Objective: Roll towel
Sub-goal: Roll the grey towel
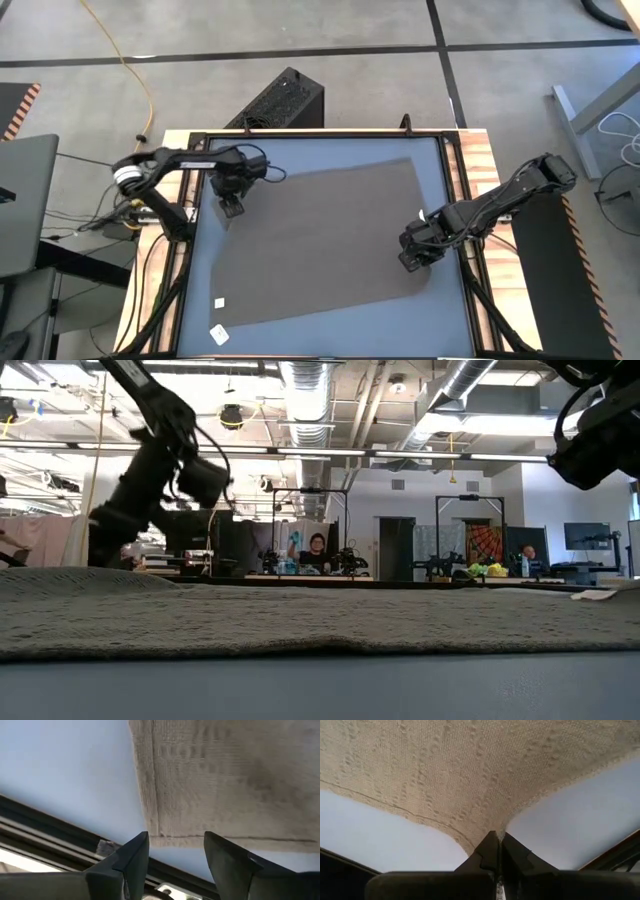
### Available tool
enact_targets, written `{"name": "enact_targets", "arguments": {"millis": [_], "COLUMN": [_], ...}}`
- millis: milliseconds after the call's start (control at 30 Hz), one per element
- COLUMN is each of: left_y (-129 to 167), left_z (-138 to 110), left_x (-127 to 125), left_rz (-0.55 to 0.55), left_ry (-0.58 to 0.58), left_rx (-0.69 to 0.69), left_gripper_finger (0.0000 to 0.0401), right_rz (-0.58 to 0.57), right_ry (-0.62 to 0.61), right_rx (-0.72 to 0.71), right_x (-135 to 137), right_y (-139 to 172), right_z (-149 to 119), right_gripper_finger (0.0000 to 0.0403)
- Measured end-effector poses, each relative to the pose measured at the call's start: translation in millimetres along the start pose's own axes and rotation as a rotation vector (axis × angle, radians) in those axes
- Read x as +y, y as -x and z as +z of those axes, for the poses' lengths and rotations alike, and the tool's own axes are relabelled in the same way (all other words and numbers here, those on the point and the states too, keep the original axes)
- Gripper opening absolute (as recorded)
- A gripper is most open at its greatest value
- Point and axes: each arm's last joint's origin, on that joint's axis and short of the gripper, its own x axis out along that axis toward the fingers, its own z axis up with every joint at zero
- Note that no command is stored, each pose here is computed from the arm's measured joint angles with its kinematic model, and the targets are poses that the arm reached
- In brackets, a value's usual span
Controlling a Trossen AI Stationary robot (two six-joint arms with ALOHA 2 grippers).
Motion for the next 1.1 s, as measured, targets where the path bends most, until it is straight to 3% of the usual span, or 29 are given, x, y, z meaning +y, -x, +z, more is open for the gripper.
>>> {"name": "enact_targets", "arguments": {"millis": [333, 467, 600, 767, 933, 1100], "left_y": [-34, -41, -41, -37, -36, -36], "left_z": [21, 24, 25, 27, 29, 29], "left_x": [-2, -3, 2, 4, 3, 3], "left_rz": [0.133, 0.162, 0.322, 0.422, 0.340, 0.335], "left_ry": [-0.101, -0.169, -0.182, -0.214, -0.228, -0.260], "left_rx": [0.158, 0.204, 0.200, 0.198, 0.184, 0.191], "left_gripper_finger": [0.0164, 0.0096, 0.0013, 0.0009, 0.0011, 0.0052], "right_rz": [-0.001, -0.001, -0.003, -0.006, -0.007, -0.005], "right_ry": [-0.001, -0.001, 0.001, 0.001, 0.001, -0.037], "right_rx": [-0.046, -0.050, -0.067, -0.067, -0.067, -0.064], "right_x": [0, 0, 0, 0, 0, 0], "right_y": [0, 0, 0, 0, 0, 0], "right_z": [1, 1, 2, 2, 2, 2], "right_gripper_finger": [0.0029, 0.0029, 0.0029, 0.0029, 0.0029, 0.0030]}}
